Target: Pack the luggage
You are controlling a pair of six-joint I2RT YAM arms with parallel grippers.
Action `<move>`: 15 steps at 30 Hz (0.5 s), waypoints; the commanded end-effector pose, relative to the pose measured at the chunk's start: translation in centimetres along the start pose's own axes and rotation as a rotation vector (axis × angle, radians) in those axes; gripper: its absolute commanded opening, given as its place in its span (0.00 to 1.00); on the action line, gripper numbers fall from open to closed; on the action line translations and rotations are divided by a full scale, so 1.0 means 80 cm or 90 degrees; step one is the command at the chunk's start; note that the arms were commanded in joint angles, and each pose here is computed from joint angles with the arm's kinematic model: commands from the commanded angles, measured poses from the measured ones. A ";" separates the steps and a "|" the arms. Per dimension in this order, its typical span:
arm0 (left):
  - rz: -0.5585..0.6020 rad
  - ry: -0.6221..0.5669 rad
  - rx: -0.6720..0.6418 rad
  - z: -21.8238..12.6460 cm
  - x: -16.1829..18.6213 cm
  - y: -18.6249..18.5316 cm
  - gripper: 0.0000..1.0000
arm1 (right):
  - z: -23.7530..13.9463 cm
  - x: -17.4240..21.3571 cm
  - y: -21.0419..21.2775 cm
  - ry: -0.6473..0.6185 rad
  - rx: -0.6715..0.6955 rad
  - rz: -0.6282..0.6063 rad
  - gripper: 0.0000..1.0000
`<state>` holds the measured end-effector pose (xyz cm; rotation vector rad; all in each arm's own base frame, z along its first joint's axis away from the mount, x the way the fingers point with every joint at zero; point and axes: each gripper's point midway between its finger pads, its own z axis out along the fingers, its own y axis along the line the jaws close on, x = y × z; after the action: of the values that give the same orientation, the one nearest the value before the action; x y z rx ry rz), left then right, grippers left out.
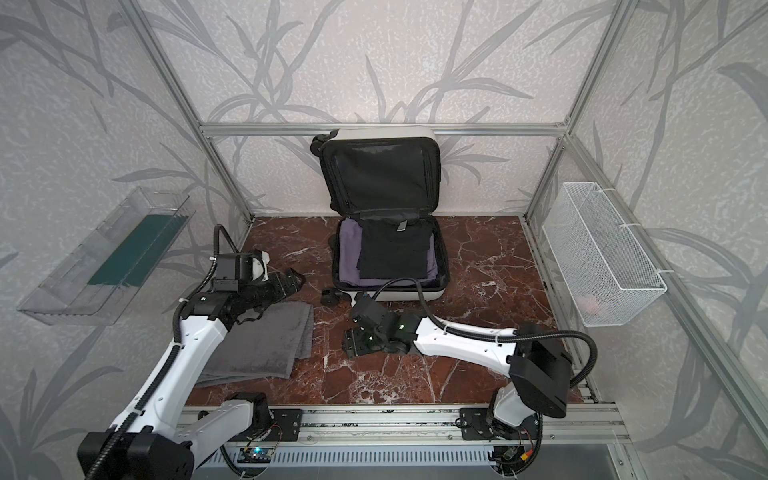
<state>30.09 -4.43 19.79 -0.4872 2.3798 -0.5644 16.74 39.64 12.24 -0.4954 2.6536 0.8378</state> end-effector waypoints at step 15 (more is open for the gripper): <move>-0.019 -0.053 -0.005 -0.040 -0.038 0.013 0.99 | 0.163 -0.014 0.085 0.046 -0.018 0.032 0.83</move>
<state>30.56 -1.15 21.89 -0.5557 2.3159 -0.5257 17.36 51.40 5.47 -0.4903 2.7327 0.8436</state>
